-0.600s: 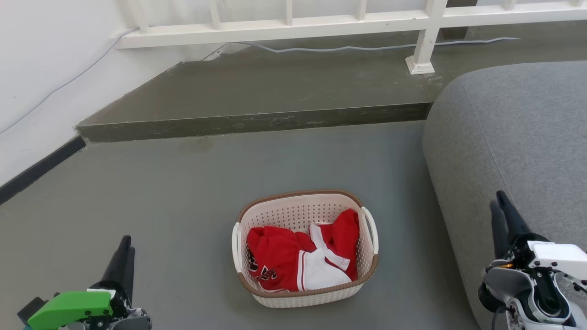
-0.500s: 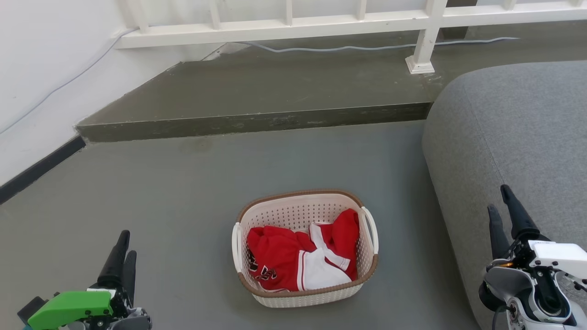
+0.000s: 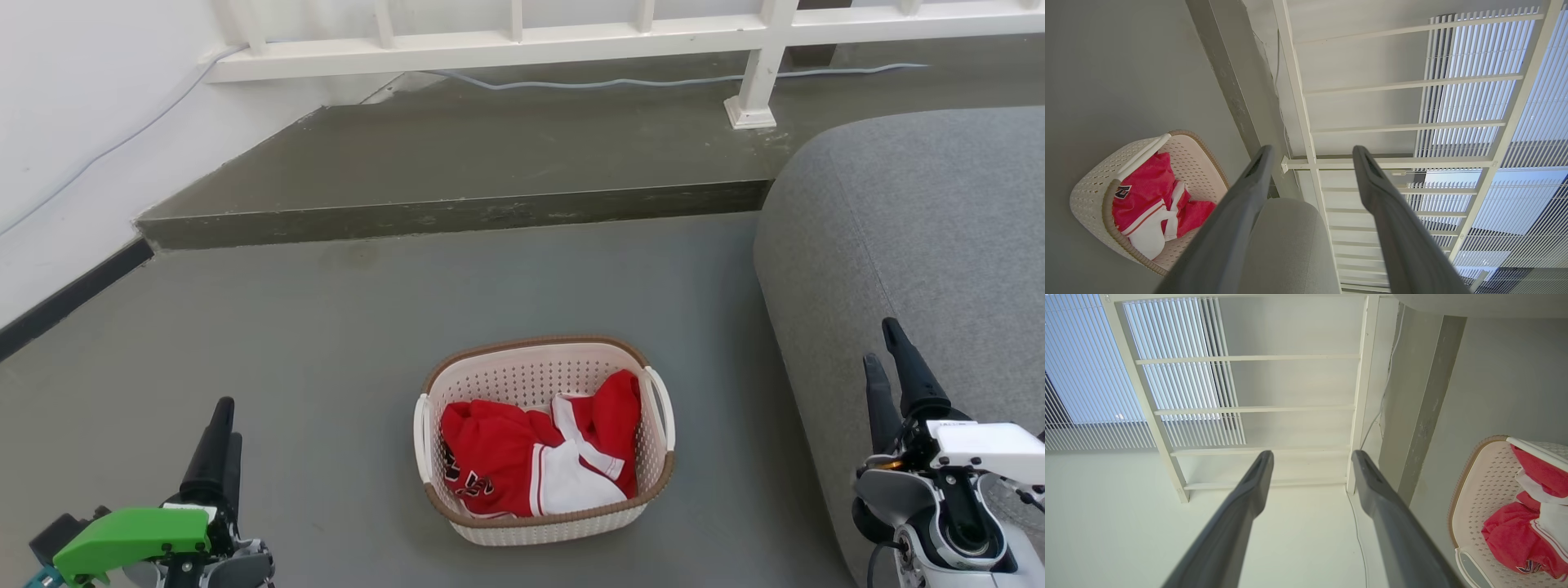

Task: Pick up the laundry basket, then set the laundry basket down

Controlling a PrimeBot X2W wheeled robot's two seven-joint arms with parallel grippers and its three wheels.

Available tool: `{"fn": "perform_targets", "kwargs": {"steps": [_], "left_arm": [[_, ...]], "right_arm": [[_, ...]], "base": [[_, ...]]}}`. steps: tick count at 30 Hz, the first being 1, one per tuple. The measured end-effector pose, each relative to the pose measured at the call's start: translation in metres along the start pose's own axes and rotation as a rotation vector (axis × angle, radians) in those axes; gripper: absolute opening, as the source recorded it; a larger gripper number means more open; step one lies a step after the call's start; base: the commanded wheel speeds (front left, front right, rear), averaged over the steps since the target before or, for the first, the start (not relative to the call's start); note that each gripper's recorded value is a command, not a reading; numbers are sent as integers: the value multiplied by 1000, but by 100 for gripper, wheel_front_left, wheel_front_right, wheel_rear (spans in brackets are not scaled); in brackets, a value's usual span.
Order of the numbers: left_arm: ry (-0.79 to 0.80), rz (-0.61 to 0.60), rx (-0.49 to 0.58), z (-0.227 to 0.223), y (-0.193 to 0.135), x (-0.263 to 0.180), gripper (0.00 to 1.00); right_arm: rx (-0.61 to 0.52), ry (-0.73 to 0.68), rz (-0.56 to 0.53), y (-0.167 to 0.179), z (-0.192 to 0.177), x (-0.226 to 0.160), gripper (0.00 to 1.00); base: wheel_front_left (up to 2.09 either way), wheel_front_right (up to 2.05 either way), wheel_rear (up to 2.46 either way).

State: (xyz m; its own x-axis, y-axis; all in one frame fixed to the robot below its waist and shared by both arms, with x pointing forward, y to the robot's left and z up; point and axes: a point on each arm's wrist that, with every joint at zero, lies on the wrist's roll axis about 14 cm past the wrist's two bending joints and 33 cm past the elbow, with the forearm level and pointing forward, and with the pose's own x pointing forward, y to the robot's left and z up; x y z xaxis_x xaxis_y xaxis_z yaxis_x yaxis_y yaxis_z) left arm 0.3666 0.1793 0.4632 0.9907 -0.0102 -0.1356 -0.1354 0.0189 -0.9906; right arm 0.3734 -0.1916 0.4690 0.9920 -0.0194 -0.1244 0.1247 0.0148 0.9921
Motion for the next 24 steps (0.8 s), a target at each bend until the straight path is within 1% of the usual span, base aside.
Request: {"fn": "perform_targets", "kwargs": {"steps": [8, 9, 13, 18, 24], "left_arm": [[10, -17, 120, -1, -6, 2, 100], [10, -17, 120, -1, -6, 2, 100], [16, -31, 170, -4, -10, 4, 100], [29, -49, 282, -5, -16, 6, 100], [11, -97, 397, -3, -32, 11, 100]], "right_arm": [[-112, 17, 21, 7, -5, 2, 100], [-112, 17, 21, 7, -5, 2, 100], [-169, 23, 33, 11, -7, 4, 100], [-235, 28, 47, 15, -10, 5, 100], [-356, 36, 67, 21, -10, 7, 100]], "base": [[0, 0, 0], [0, 0, 0], [0, 0, 0], [0, 0, 0], [0, 0, 0]]}}
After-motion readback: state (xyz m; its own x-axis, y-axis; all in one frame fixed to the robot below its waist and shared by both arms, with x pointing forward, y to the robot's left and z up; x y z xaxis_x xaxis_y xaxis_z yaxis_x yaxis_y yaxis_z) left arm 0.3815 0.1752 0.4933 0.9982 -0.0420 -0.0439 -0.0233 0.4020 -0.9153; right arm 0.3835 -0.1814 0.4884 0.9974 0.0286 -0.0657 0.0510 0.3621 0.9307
